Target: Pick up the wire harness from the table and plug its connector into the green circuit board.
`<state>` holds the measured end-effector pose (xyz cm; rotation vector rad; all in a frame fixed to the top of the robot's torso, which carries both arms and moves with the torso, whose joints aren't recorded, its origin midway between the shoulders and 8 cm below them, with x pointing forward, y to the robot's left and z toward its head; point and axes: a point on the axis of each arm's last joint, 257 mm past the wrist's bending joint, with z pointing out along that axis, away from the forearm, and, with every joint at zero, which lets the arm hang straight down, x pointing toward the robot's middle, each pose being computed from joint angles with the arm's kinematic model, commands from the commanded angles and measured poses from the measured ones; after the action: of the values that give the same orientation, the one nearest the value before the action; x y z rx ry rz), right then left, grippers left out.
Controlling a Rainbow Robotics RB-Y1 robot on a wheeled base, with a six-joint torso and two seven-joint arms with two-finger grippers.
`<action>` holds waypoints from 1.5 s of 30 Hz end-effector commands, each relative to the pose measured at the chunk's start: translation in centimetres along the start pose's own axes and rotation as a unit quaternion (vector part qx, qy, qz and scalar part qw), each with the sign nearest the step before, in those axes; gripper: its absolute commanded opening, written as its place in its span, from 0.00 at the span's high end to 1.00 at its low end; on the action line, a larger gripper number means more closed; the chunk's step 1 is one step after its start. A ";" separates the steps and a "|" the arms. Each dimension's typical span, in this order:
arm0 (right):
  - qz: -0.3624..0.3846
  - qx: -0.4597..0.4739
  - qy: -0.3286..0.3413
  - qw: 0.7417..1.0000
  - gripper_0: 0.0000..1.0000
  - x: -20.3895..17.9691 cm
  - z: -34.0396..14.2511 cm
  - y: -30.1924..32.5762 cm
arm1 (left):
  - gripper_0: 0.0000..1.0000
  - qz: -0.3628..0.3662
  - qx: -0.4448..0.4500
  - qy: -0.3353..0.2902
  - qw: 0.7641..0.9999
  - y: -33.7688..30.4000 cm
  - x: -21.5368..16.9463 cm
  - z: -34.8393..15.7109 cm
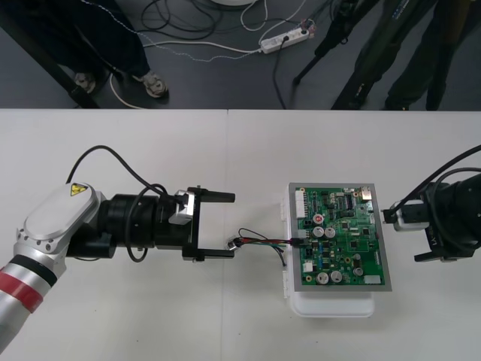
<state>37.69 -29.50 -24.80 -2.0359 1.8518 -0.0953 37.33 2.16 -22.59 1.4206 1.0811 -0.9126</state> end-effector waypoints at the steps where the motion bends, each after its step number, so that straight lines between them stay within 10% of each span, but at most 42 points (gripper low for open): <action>1: -0.006 0.014 -0.003 1.000 0.00 1.6 -3.2 -1.0 | 0.00 0.033 0.027 0.019 0.999 -1.2 -0.4 -3.1; 45: 0.069 0.035 -0.376 0.923 0.00 -13.8 -9.5 -0.8 | 0.00 0.004 0.088 0.225 0.970 -3.0 -5.0 -17.4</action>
<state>33.48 -17.94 -13.01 -1.5928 1.4326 0.5855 33.73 17.04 -17.20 1.7769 1.3225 -0.7182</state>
